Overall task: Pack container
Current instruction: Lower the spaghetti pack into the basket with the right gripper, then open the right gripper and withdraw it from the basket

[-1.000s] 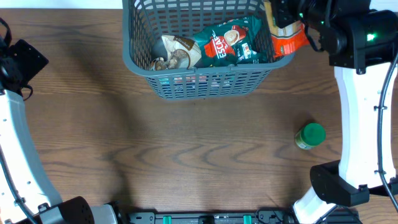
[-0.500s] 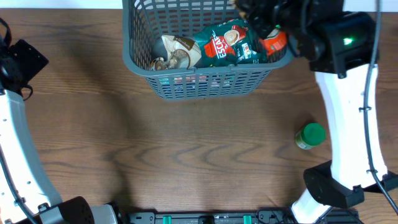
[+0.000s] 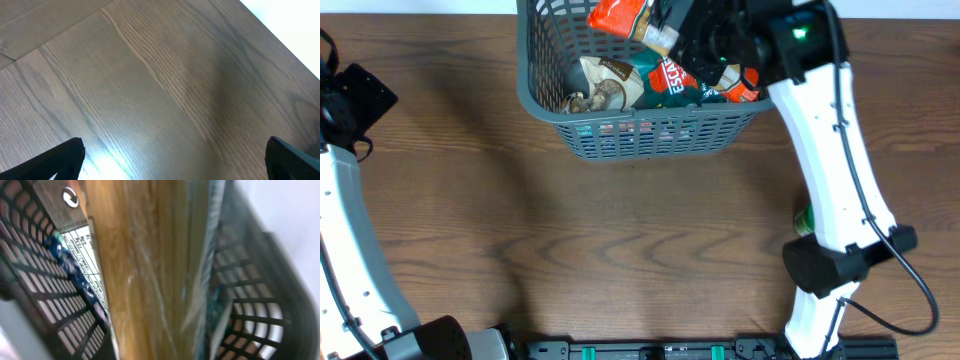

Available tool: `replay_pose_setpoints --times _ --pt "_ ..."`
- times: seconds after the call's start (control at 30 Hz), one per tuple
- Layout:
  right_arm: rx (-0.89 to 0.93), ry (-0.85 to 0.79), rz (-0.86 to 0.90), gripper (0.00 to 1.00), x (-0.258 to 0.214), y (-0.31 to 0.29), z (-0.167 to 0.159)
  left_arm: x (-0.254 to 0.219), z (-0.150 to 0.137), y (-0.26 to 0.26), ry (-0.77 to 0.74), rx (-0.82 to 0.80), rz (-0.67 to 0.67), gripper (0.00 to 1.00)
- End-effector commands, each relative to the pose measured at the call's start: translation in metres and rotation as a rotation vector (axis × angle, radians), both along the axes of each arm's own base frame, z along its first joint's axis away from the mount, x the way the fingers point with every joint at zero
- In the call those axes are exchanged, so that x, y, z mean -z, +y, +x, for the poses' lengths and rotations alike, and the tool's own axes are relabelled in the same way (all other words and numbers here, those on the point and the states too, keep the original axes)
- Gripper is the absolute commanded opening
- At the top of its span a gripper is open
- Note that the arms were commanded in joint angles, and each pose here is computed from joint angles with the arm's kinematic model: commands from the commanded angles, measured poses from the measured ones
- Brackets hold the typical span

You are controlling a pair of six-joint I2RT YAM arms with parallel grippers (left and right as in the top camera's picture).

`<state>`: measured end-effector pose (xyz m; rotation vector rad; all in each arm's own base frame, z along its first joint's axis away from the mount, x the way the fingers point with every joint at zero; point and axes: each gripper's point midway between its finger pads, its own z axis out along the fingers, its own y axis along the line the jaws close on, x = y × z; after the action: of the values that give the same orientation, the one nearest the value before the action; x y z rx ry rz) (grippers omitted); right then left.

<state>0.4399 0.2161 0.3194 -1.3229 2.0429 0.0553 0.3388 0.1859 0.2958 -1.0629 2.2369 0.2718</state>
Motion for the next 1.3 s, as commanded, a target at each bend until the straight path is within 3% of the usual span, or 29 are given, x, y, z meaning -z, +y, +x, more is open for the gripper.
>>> replay_pose_setpoints --times 0.0,0.5,1.03,1.07,1.1,1.13,1.27 --pt "-0.037 -0.001 0.016 0.01 -0.007 0.006 -0.007 0.001 -0.003 0.003 0.006 -0.016 0.005 0.99" --pt "-0.127 0.212 0.053 0.02 0.053 0.031 -0.013 0.001 -0.003 0.003 0.006 -0.016 0.005 0.99" --pt "-0.163 0.243 0.059 0.02 0.059 0.044 -0.024 0.001 -0.003 0.003 0.006 -0.016 0.005 0.99" --pt "-0.165 0.244 0.059 0.29 0.059 0.045 -0.024 0.001 -0.003 0.003 0.006 -0.016 0.005 0.99" --pt "-0.161 0.246 0.061 0.94 0.059 0.046 -0.024 0.001 -0.003 0.003 0.006 -0.016 0.005 0.99" --pt "-0.155 0.246 0.064 0.99 0.059 0.046 -0.024 0.001 -0.003 0.003 0.006 -0.016 0.005 0.99" --pt "-0.144 0.249 0.071 0.99 0.058 0.046 -0.023 0.001 -0.003 0.003 0.006 -0.016 0.005 0.99"
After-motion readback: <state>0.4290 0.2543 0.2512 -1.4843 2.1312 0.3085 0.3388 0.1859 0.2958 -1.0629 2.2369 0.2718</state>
